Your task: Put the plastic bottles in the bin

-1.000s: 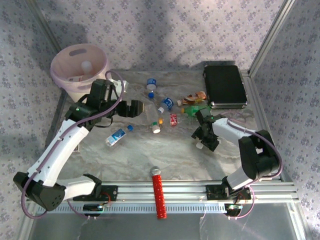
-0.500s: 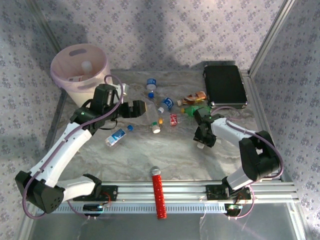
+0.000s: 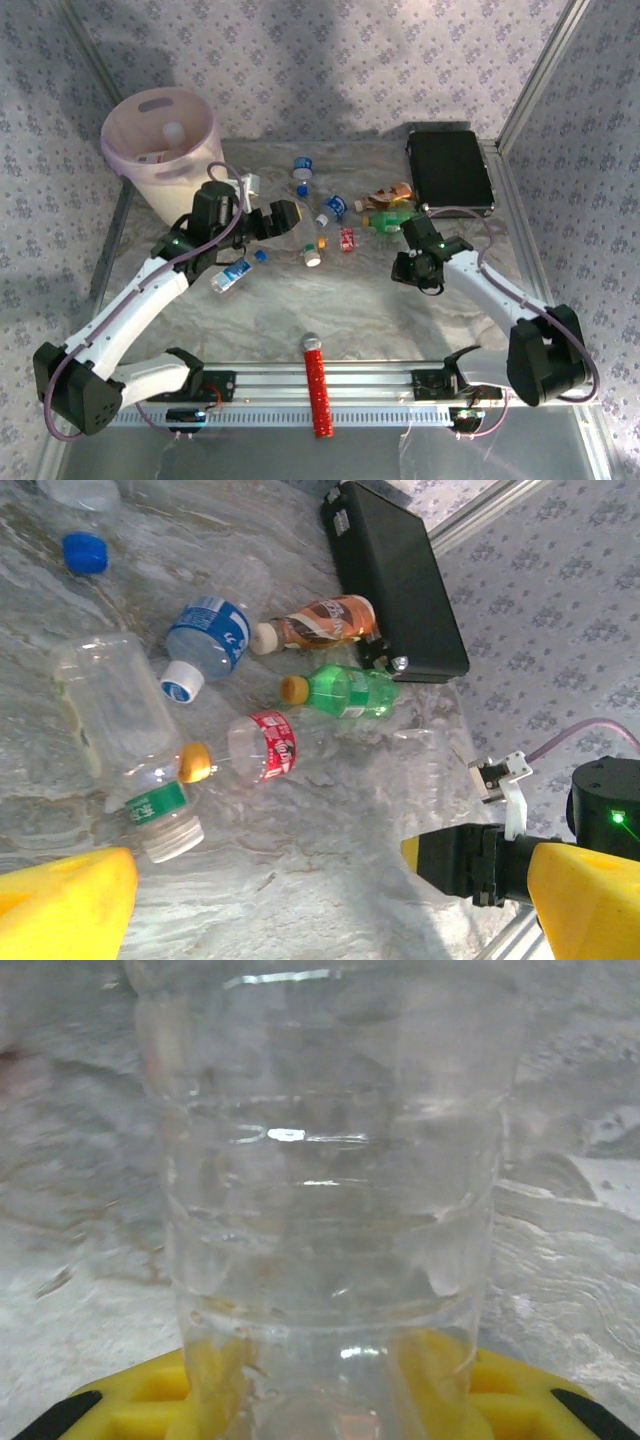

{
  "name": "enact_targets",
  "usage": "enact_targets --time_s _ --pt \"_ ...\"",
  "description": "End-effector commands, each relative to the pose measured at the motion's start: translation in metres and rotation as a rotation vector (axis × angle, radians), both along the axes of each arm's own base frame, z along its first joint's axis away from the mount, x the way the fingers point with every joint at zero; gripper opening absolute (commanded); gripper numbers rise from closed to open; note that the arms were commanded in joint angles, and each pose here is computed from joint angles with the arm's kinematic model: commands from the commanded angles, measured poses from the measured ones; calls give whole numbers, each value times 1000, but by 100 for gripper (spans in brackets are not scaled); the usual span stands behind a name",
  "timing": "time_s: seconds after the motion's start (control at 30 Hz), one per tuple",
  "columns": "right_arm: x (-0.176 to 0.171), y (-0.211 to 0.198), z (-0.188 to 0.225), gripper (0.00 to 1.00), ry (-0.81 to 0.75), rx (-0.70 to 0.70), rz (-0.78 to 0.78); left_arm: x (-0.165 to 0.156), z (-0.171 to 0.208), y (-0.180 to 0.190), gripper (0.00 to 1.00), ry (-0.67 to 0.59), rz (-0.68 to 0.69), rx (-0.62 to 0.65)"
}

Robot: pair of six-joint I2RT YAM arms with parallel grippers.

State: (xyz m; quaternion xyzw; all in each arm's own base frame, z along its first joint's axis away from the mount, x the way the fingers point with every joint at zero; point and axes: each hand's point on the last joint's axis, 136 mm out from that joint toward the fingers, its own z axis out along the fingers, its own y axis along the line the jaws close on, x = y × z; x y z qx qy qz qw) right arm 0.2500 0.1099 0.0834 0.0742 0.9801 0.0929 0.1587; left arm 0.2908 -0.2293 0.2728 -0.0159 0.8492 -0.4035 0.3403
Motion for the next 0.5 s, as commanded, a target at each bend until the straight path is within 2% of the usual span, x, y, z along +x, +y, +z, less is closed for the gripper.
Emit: enact_targets --time_s 0.0,0.13,0.27,0.47 --pt "-2 33 27 33 -84 92 232 0 19 -13 100 -28 -9 -144" --pt "-7 79 66 32 -235 179 496 1 16 -31 100 1 -33 -268" --pt "-26 124 93 32 -298 274 715 -3 17 -50 100 5 -80 -274" --pt "-35 162 125 33 -426 352 825 -11 14 -72 100 30 -114 -294"
